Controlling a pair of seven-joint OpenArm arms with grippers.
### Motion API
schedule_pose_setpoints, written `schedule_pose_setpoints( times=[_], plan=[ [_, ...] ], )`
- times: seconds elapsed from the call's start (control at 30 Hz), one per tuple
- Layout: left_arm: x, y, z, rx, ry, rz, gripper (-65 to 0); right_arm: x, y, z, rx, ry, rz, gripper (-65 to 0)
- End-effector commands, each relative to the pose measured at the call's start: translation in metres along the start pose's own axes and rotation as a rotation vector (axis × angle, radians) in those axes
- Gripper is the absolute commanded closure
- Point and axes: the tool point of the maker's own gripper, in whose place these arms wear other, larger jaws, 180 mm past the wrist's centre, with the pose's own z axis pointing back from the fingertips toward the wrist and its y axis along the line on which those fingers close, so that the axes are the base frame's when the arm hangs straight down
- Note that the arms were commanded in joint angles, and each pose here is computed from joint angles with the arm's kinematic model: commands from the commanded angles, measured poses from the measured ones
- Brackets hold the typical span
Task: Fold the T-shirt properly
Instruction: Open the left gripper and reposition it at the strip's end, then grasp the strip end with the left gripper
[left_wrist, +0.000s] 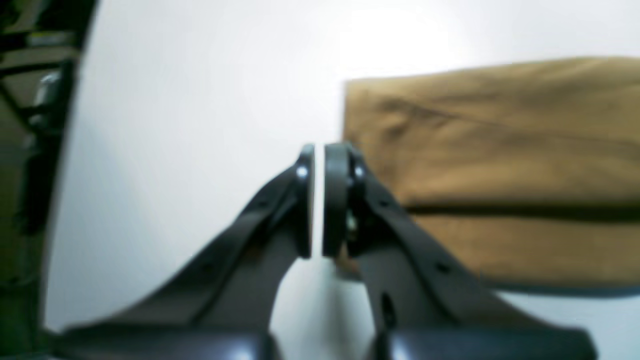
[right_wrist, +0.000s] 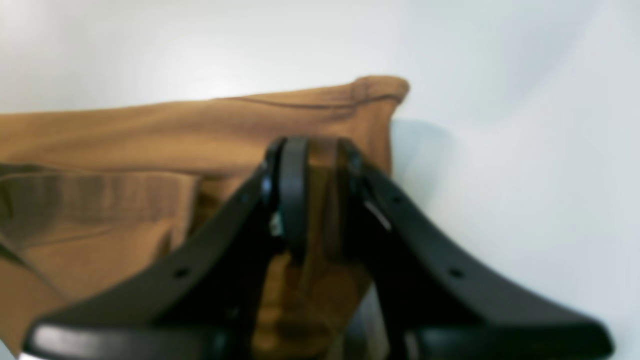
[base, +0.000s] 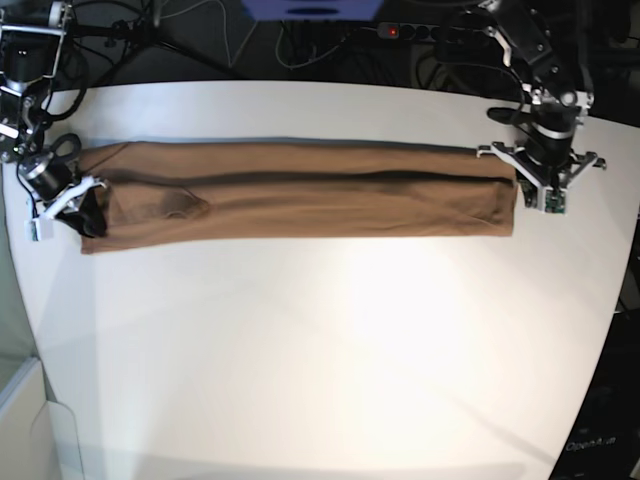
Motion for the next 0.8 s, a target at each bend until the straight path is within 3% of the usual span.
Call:
schedule_pose_setpoints(
  times=[0.0,0.07,0.17,0.27,0.33,0.77],
  plan=[
    [0.009,0.007,0.003,0.022,-0.017,-0.006,-3.1,-0.014,-0.014,0.005,-0.045,0.095,0.045,-9.4],
    [0.012,0.011,0.0,0.034,0.001,0.0,-7.7,-0.015,-0.01,0.003,-0.039,0.094,0.038,-9.4],
    [-0.007,0.016,-0.002,0.041,0.071,0.043,-21.1,-0.016,-0.009,0.002,-0.038,0.094,0.035,-9.4],
    [-0.009,0.022,-0.003,0.028,0.068,0.092,-33.5,-0.018,-0.009,0.003,-0.038,0.097,0.034,-9.4],
    [-0.011,0.021,-0.003,0.014,0.076,0.118,-38.5,-0.019,-0.009,0.003,-0.038,0.099,0.033,-9.4],
    [-0.024,0.031,-0.014,-0.128,0.212,0.246,-39.7,-0.021,-0.008,0.003,-0.036,0.106,0.035,-9.4]
  ],
)
